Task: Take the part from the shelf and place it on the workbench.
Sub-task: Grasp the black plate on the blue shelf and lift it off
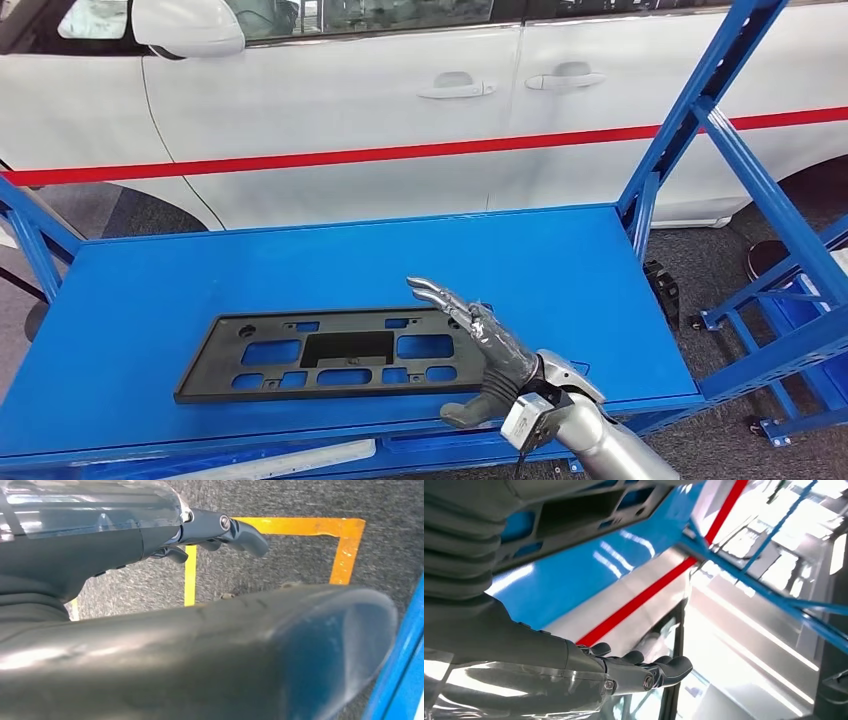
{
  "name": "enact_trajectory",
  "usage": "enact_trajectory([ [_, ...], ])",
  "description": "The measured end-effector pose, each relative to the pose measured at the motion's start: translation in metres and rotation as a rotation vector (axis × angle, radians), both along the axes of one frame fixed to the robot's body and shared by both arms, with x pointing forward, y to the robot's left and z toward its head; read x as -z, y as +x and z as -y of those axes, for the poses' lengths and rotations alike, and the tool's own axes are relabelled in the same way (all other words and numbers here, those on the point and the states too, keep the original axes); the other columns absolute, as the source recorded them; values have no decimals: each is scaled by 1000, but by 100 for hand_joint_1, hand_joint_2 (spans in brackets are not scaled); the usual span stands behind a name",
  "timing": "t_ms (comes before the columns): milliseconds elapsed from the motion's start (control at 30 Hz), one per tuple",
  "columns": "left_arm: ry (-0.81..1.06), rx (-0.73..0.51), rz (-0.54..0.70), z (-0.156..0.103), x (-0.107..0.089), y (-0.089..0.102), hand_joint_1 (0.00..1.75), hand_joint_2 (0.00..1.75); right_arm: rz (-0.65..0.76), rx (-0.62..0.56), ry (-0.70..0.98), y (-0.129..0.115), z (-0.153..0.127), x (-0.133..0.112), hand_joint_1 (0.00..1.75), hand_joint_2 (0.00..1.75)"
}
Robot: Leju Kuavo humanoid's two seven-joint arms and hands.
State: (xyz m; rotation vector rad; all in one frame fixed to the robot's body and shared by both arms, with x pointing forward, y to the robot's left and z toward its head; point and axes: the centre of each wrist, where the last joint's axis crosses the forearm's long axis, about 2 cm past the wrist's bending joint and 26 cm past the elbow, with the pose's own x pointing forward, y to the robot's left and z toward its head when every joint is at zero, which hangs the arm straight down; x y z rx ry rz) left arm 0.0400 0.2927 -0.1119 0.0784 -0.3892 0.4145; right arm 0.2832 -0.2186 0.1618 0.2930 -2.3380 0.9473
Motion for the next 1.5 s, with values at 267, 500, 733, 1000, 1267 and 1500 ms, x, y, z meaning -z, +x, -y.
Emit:
enact_trajectory([
  [267,-3,12,-3,-2,0,0,0,0,118,93,-39,-2,2,3,0,175],
  [500,-10,10,0,-2,0,0,0,0,148,92,-3,-17,1,1,0,175],
  [733,-12,11,-4,-2,0,-1,0,0,125,139,53,-31,11,3,0,175],
  [1000,-9,13,-6,-4,0,-1,0,0,126,189,64,-38,26,2,0,175],
  [1267,-6,4,-6,-6,0,-1,0,0,124,200,62,-41,29,3,0,175],
  [1500,-4,5,-9,-7,0,-2,0,0,134,254,-5,-54,40,9,0,175],
])
